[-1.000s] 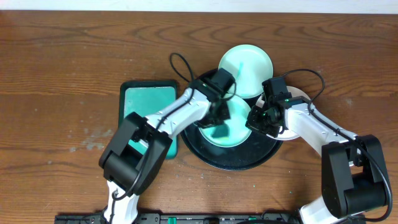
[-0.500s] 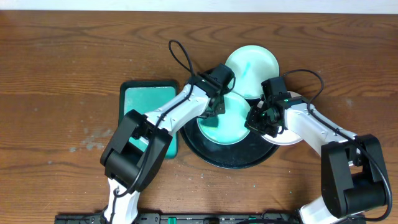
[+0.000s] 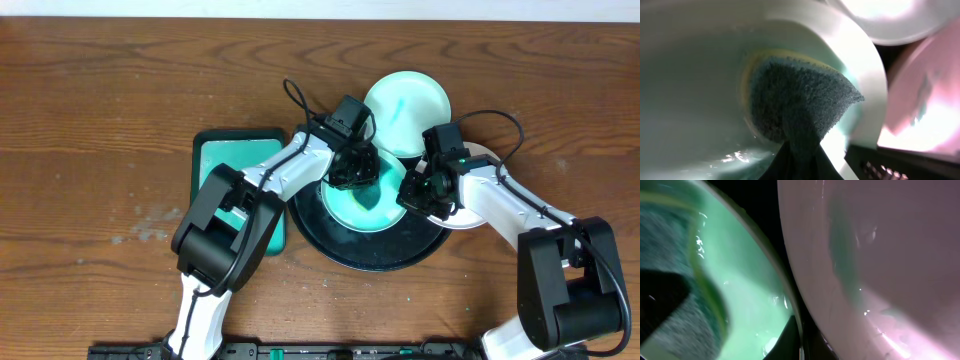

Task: Clean dirty plates on tray and stack at the side
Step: 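Scrub the lower pale green plate with the sponge in the left gripper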

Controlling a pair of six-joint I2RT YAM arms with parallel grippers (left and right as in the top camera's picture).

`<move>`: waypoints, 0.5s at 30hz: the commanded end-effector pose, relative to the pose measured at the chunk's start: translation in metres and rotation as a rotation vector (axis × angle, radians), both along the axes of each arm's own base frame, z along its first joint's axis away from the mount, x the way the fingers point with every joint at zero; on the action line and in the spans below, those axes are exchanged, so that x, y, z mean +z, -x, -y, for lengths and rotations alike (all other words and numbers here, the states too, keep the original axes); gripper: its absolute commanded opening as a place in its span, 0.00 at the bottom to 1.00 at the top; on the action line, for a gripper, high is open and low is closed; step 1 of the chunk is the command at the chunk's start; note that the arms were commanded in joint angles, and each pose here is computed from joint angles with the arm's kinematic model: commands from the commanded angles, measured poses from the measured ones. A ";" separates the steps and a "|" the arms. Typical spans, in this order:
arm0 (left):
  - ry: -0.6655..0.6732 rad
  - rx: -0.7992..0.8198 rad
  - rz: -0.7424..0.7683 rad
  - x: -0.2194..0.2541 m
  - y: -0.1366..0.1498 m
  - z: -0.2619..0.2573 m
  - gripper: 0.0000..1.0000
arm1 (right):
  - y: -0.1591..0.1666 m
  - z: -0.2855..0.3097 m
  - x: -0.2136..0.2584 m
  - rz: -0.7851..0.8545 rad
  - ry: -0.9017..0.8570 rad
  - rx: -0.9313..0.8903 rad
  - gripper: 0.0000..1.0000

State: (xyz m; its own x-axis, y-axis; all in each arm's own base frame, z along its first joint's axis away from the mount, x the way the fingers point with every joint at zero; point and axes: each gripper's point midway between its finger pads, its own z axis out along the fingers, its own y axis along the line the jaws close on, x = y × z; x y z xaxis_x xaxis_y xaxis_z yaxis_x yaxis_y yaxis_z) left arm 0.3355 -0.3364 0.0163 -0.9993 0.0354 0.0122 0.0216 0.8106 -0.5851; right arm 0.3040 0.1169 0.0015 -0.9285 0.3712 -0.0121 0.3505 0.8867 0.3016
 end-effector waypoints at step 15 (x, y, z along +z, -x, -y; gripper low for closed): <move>-0.430 0.091 -0.152 -0.033 0.047 -0.079 0.07 | 0.002 0.006 -0.008 -0.004 0.046 0.016 0.01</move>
